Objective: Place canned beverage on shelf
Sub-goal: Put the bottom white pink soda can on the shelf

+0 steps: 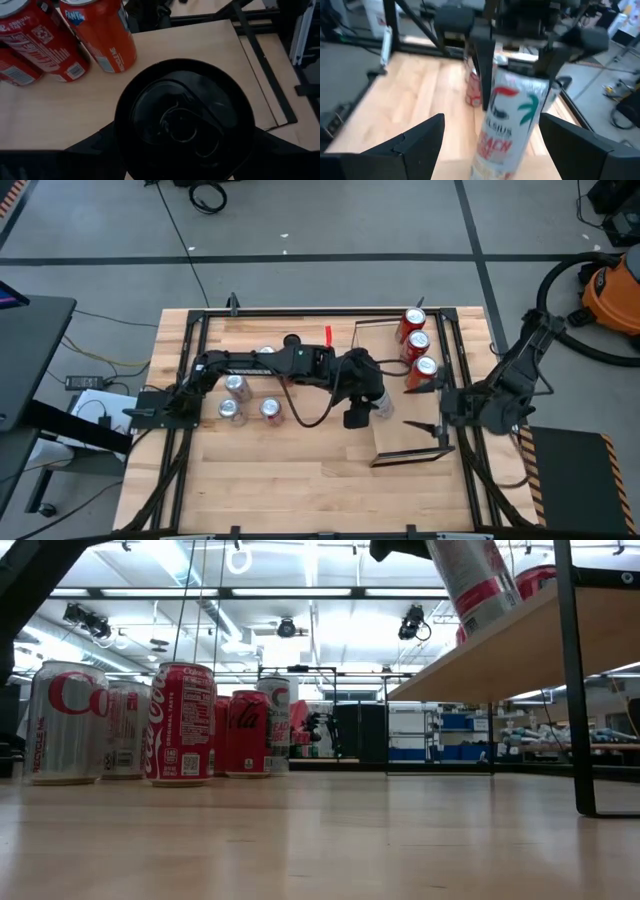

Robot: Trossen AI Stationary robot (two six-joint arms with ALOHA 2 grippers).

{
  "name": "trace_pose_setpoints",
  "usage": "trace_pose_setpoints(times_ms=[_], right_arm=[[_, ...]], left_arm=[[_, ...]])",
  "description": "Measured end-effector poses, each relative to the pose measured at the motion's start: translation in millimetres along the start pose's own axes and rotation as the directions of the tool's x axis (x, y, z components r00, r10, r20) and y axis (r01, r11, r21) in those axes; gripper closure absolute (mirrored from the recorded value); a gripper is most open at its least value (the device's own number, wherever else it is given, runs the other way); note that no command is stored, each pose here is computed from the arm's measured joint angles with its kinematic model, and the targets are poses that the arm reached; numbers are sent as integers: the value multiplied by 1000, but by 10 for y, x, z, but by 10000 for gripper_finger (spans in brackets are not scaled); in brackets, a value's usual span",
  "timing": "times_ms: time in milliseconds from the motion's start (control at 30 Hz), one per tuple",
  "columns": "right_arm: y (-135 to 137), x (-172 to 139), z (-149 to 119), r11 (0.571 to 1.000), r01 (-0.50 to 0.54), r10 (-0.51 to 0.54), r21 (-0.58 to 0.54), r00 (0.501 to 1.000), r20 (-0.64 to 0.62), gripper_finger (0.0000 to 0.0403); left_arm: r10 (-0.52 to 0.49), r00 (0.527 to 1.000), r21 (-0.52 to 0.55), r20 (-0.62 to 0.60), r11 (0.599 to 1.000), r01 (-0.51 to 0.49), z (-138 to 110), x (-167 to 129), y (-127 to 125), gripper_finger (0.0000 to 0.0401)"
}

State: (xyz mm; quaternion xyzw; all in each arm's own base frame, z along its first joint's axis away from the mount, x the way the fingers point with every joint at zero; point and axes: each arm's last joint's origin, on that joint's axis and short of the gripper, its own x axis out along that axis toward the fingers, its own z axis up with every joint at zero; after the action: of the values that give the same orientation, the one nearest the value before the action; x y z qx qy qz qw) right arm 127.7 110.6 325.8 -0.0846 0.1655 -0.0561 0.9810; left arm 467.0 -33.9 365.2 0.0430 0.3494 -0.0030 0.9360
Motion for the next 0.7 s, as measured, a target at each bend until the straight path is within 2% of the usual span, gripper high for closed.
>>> trace_pose_setpoints(times_ms=[433,700], right_arm=[[78,266,-133,987,158,-154,29,983,-105,68],[54,479,-120,988,130,-115,85,980,-160,59]], left_arm=[[0,1000,83,3,997,0,8,-11,-51,142],[-12,1000,96,4,995,11,14,-53,-131,142]])
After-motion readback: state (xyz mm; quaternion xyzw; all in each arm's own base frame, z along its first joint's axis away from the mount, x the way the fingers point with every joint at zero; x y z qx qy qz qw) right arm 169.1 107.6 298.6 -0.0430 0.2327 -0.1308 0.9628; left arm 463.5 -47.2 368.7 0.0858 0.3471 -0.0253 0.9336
